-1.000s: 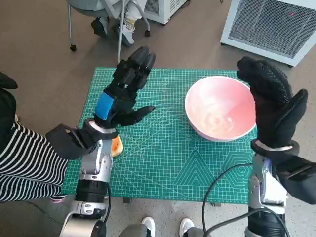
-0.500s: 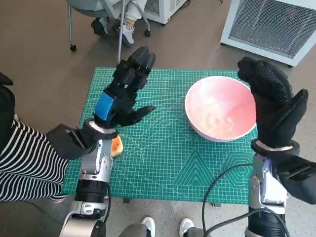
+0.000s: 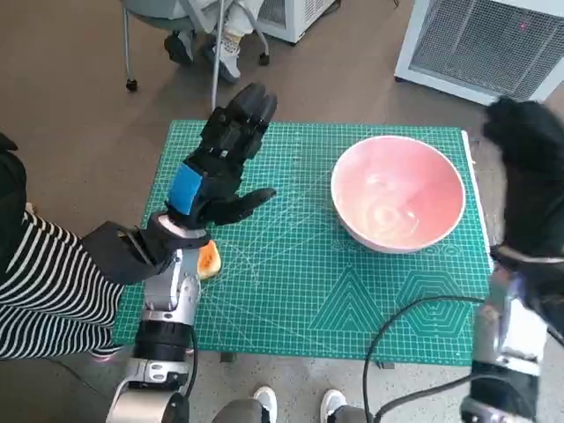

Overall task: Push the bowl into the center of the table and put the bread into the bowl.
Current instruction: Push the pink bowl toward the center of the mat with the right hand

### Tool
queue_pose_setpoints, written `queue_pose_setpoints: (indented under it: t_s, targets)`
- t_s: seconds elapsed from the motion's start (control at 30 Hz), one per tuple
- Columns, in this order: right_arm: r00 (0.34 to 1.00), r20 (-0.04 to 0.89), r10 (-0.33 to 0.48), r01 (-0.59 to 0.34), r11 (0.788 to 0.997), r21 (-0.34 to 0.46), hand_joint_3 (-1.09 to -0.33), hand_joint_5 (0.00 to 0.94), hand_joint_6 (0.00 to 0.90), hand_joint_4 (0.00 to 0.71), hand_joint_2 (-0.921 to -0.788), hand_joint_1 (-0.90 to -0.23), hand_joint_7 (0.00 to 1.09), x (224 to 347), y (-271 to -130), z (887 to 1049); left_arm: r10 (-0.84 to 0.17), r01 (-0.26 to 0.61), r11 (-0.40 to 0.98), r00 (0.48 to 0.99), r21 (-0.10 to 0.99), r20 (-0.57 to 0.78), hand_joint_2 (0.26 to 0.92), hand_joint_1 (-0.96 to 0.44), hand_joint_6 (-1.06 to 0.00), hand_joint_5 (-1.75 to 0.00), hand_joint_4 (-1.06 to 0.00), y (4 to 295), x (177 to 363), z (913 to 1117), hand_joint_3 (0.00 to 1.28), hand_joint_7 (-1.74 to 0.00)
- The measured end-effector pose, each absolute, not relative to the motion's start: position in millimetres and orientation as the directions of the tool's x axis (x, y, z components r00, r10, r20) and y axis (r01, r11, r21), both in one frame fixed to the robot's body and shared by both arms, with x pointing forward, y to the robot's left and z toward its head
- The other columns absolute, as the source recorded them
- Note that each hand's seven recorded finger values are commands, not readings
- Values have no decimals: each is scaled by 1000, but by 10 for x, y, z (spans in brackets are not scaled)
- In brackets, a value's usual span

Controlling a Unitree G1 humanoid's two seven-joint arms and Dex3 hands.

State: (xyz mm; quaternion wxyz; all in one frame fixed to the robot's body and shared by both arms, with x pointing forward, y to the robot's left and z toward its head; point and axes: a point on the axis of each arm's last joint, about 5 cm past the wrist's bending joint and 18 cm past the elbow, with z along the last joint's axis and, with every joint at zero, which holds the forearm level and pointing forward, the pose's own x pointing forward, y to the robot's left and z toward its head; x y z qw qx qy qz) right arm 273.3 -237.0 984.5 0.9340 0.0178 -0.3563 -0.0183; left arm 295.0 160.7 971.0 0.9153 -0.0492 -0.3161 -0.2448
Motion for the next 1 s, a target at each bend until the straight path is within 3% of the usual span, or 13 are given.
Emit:
queue_pose_setpoints:
  t_s: [0.43, 0.83, 1.0]
  targets:
    - [823, 507, -255, 223, 967, 123, -902, 0, 1, 101, -921, -638, 372, 2915, -2636, 9607, -411, 473, 879, 688, 60, 598, 921, -401, 1, -2, -45, 1613, 2956, 9665, 200, -355]
    - [912, 264, -313, 280, 947, 157, -947, 6, 11, 110, -921, -605, 350, 3002, -2712, 9356, -410, 470, 880, 687, 63, 600, 921, -390, 1, -3, -47, 1616, 2957, 9664, 199, -361]
    - [937, 147, -318, 290, 939, 182, -918, 13, 56, 130, -921, -601, 352, 3016, -2695, 9252, -409, 468, 881, 686, 66, 602, 921, -390, 1, 0, -41, 1623, 2956, 9666, 199, -360]
